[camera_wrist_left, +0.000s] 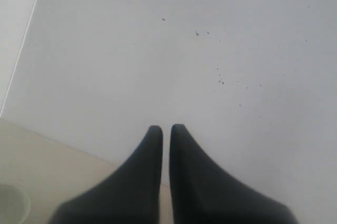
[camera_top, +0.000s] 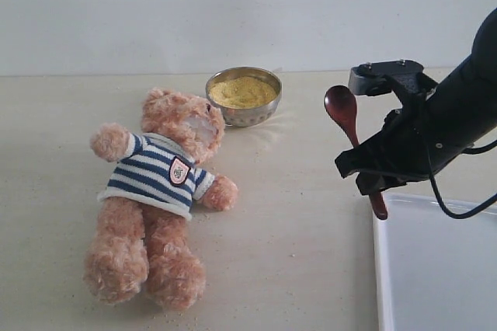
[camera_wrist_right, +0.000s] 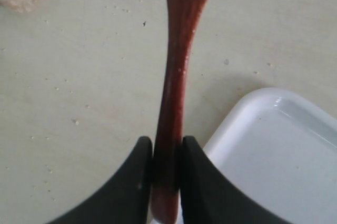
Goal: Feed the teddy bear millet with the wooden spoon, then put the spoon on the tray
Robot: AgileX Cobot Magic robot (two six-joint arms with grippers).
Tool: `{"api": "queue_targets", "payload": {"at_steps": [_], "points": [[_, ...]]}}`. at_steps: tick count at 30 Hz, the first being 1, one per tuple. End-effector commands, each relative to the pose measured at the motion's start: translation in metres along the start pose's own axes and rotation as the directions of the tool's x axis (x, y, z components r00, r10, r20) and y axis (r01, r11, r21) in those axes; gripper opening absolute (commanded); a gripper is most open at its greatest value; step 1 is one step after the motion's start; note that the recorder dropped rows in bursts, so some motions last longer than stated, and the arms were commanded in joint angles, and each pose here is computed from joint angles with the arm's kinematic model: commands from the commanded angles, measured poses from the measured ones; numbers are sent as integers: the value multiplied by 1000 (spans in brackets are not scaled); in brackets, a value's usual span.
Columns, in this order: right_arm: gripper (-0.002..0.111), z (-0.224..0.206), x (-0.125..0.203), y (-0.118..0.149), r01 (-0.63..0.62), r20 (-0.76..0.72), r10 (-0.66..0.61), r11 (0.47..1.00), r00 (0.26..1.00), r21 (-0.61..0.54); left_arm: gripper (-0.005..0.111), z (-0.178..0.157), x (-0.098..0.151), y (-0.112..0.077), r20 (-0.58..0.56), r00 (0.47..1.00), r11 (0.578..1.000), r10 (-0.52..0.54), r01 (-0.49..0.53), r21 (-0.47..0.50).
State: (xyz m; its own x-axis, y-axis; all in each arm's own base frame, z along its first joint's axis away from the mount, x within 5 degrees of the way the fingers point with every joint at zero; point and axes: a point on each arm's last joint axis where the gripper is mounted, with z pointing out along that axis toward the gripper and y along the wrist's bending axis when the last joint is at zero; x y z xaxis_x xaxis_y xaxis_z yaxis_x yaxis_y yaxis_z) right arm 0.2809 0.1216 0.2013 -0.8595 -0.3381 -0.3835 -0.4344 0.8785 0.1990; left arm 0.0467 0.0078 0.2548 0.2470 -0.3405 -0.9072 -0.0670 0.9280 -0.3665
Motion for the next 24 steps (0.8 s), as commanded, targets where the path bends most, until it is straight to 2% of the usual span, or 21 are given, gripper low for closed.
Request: {"api": "queue_targets", "payload": {"at_steps": [1, 10, 15, 16, 17, 18, 19, 20, 21, 22, 23, 24], "points": [[0, -3, 1, 1, 2, -3, -3, 1000, 1000, -3, 5, 0, -1, 1, 7, 1000, 1000, -9, 9, -9], [0, -3, -1, 1, -15, 29, 15, 1000, 999, -6, 5, 0, -1, 1, 7, 1000, 1000, -9, 9, -9], [0, -3, 4, 3, 5, -27, -6, 1000, 1000, -26, 5, 0, -1, 1, 7, 1000, 1000, -5, 5, -9], [0, -3, 4, 3, 5, -35, -6, 1000, 999, -29, 5, 0, -2, 1, 8, 997, 997, 72, -72, -10], [0, -3, 4, 3, 5, -35, -6, 1000, 999, -29, 5, 0, -2, 0, 11, 975, 975, 222, -222, -10], [0, -3, 4, 3, 5, -35, -6, 1000, 999, -29, 5, 0, -2, 0, 14, 926, 926, 378, -378, -11], [0, -3, 4, 3, 5, -31, -6, 1000, 1000, -27, 5, 0, -3, 0, 17, 805, 805, 593, -593, -14], [0, -3, 3, 2, 5, -20, -6, 1000, 1000, -23, 5, 0, -3, -1, 22, 448, 449, 894, -893, -20], [0, -3, 3, 2, 5, -18, -6, 1000, 1000, -22, 5, 0, -3, -2, 23, 223, 223, 975, -974, -24], [0, -3, 3, 2, 5, -18, -6, 1000, 1000, -22, 5, 0, -3, -2, 23, 80, 80, 997, -996, -27], [0, -3, 3, 2, 5, -19, -6, 1000, 1000, -23, 5, 0, -3, -2, 23, 85, 85, 996, -996, -26], [0, -3, 3, 3, 4, -19, -4, 1000, 1000, -24, 5, 0, -2, -1, 21, 109, 109, 994, -994, -24]]}}
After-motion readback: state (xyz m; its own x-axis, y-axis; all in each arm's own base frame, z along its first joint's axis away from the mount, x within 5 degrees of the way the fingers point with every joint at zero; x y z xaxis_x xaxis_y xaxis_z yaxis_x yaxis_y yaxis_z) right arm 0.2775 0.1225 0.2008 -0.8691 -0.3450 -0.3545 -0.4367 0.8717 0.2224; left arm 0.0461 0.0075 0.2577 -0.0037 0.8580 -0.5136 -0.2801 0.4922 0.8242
